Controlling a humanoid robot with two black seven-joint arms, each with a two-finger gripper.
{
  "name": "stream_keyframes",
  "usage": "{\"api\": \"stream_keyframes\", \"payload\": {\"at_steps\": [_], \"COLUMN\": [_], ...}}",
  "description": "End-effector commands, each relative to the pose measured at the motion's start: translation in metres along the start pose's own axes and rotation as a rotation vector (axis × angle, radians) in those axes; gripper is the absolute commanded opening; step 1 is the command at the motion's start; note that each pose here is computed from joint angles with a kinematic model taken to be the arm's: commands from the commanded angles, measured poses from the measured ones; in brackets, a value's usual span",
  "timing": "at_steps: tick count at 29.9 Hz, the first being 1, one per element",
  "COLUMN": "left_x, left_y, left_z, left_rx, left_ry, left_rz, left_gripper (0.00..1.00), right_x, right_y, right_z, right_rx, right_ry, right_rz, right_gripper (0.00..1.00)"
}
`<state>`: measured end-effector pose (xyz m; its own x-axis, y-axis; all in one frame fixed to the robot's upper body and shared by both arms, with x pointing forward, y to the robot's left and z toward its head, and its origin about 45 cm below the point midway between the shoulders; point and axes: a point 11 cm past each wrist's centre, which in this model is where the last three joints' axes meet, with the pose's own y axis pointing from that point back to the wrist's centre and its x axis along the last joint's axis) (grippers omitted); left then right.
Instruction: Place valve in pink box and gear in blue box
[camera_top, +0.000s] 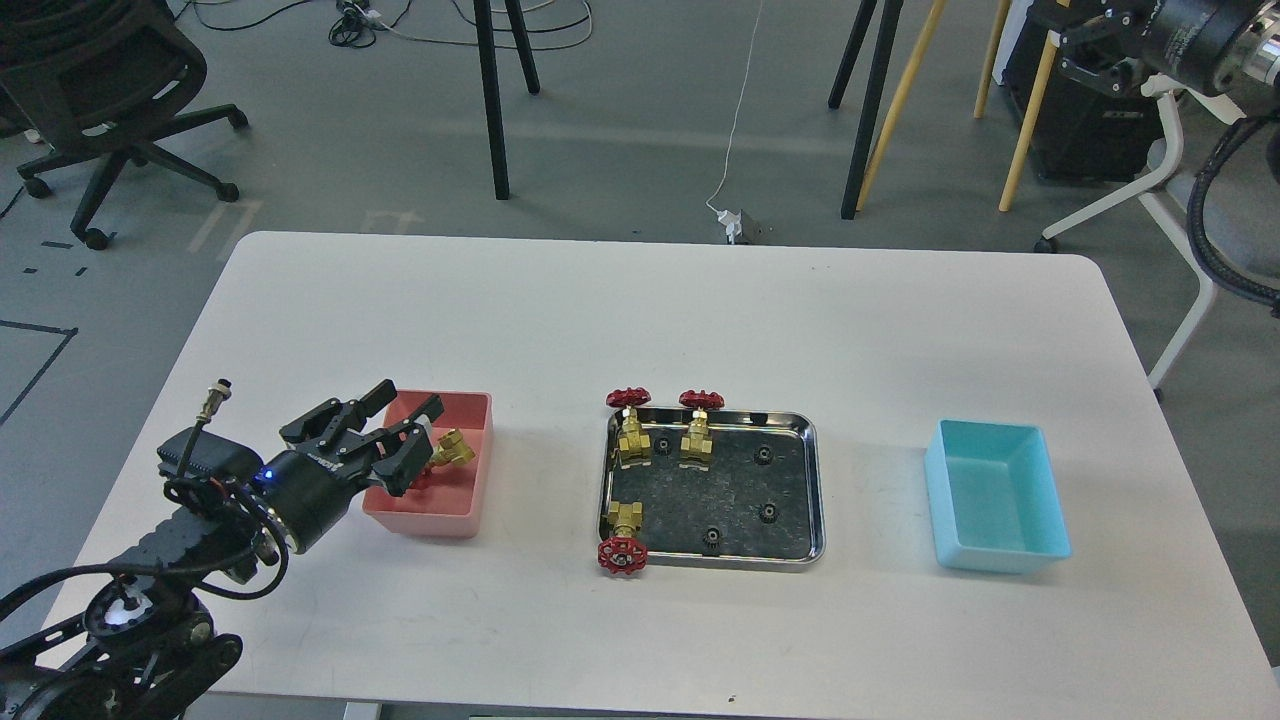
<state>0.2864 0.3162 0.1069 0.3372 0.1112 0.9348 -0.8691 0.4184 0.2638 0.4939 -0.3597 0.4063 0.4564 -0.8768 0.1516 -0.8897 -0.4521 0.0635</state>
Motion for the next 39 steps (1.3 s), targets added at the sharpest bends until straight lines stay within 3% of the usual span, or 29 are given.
{"api": "stream_keyframes", "payload": {"at_steps": [1,6,13,19,24,29,39], "left_x": [0.002,0.032,0.164,0.277,0.34,0.369,0.387], "left_y": [-0.001,-0.01,-0.031,-0.017,0.001,0.011,0.022], "left_z": [0.0,-0.015,-0.051,-0.074,-0.092,-0.097,-0.1], "left_rx": [0.004,0.071,0.017,-0.162,-0.196,-0.211,-0.23], "left_ry": [0.016,0.229,0.724,1.191,1.261,1.23,1.22], "left_rz": [0.008,0.076,0.175,0.283,0.399,0.46,0.517], "left_gripper": [0.85,0.96,0.97,0.97,0.97,0.98,0.98], "right_x": [0.001,0.002,-0.024,-0.079,-0.151,-0.23,-0.276], "right_y": [0.0,-0.001,-0.01,-0.029,-0.036,-0.034,-0.009], "right_z": [-0.001,-0.003,0.003,0.005,0.029,0.08,0.168], "right_rx": [0.002,0.009,-0.04,-0.115,-0.164,-0.226,-0.365], "right_ry": [0.001,0.0,0.108,0.443,0.756,0.949,1.28], "right_rz": [0.013,0.02,-0.085,-0.264,-0.497,-0.781,-1.137], "right_gripper": [0.99,0.98,0.98,0.98,0.98,0.99,0.98]}}
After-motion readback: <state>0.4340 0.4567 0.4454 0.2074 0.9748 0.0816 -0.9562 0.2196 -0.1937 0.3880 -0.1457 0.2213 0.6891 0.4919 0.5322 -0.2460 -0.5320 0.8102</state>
